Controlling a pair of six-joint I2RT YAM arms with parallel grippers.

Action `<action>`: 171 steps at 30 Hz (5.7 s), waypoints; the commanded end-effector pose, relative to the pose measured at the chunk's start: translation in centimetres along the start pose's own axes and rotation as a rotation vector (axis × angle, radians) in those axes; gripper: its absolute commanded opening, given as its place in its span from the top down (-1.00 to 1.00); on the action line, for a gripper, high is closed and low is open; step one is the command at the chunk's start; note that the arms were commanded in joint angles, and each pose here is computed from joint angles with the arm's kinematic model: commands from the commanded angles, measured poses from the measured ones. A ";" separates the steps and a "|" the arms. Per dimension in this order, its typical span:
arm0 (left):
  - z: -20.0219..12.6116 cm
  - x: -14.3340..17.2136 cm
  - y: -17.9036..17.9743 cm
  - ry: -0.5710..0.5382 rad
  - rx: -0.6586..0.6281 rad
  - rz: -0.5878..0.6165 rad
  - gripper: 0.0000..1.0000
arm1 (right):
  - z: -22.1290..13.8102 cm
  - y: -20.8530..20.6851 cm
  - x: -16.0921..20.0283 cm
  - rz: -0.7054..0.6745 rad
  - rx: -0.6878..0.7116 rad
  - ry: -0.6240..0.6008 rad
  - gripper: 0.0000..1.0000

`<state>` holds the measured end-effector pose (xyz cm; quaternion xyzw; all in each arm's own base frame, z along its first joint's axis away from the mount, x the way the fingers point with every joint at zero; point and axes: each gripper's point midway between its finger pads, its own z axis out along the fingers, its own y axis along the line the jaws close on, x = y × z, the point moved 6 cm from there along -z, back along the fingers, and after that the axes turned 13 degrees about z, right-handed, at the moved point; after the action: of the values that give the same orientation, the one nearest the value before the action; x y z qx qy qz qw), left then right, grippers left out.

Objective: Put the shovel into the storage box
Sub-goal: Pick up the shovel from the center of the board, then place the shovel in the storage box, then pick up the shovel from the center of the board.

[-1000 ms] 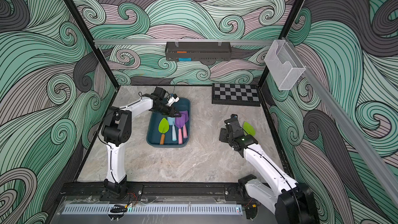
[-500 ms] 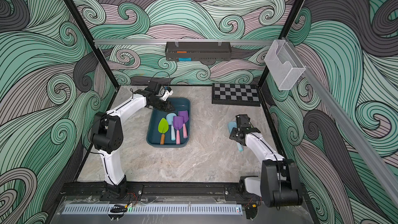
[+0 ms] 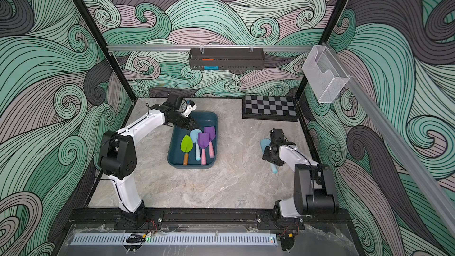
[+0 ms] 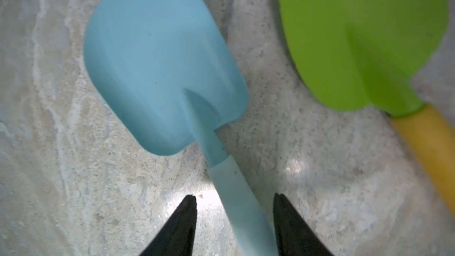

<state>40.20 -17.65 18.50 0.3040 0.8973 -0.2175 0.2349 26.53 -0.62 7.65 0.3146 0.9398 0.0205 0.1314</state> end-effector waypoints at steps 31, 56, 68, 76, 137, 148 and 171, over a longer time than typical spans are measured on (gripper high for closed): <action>-1.4 -3.8 -10.6 -0.311 0.406 0.054 -0.06 | -7.1 13.3 6.5 -0.409 -0.293 0.009 1.00; 2.2 -3.9 -14.3 -0.246 0.424 0.074 0.81 | -13.6 17.6 11.6 -0.552 -0.493 -0.063 1.00; 2.0 -4.3 -13.9 -0.254 0.470 0.047 1.00 | -15.2 16.6 11.5 -0.564 -0.602 -0.211 -0.33; -3.2 -4.9 -8.4 -0.262 0.421 0.040 1.00 | -15.5 12.8 10.8 -0.530 -0.598 -0.329 -0.40; -5.6 -0.9 0.1 -0.112 0.086 -0.020 0.15 | -5.2 -4.7 -6.9 0.216 0.004 -0.278 -0.75; -5.0 -0.2 -0.1 -0.100 0.103 -0.017 0.15 | -1.6 -7.0 -8.6 0.273 0.076 -0.175 -0.80; -6.3 -0.3 -1.0 -0.154 0.129 -0.008 0.15 | 1.1 -6.2 -3.3 0.257 0.000 0.012 -0.62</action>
<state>38.40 -14.90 22.01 0.2912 0.8753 -0.2864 0.2589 26.59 -9.30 7.27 0.4461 0.8820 0.0273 0.1495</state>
